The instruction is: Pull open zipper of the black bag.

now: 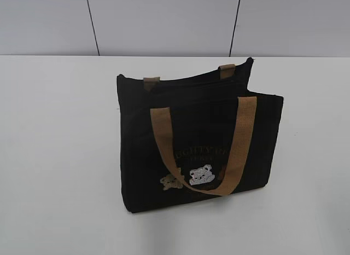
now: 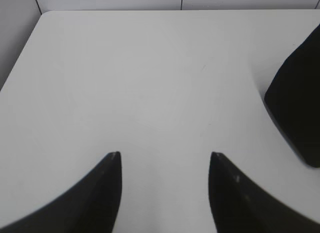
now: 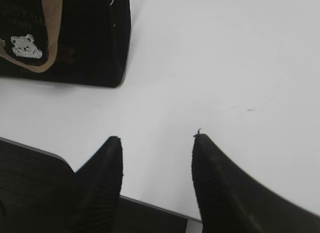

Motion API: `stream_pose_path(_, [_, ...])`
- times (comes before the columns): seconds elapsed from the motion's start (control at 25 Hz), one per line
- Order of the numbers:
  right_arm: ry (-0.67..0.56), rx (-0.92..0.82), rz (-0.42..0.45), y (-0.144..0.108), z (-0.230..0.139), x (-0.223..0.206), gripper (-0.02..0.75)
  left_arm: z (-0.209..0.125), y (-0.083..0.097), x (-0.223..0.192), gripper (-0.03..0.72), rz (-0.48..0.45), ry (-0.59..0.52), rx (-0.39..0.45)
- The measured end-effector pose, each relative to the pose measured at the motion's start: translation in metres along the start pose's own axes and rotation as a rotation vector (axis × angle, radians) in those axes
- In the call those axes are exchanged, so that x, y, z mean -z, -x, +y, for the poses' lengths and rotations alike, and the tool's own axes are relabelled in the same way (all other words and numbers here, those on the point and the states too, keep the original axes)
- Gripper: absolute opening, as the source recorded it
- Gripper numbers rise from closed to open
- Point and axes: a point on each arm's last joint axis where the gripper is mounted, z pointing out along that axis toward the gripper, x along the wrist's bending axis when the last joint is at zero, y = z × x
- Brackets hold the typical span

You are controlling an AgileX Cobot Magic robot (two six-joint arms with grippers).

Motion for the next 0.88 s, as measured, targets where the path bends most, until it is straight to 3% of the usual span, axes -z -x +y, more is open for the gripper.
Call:
stream_pose_path(0.2, [0.012, -0.001, -0.004, -0.0002, -0.0012, 0.0014, 0.312, -0.0001, 0.0001, -0.0002, 0.414, -0.001, 0.001, 0.001])
stream_pose_path(0.64, [0.012, -0.005, -0.005, -0.0001, -0.0012, 0.0014, 0.305, -0.0003, 0.0002, 0.0002, 0.391, 0.005, 0.004, 0.003])
stream_pose_path(0.88, [0.003, -0.044, -0.069, -0.0002, -0.0008, 0.0007, 0.305, -0.0003, 0.0009, 0.0003, 0.359, 0.061, 0.004, 0.029])
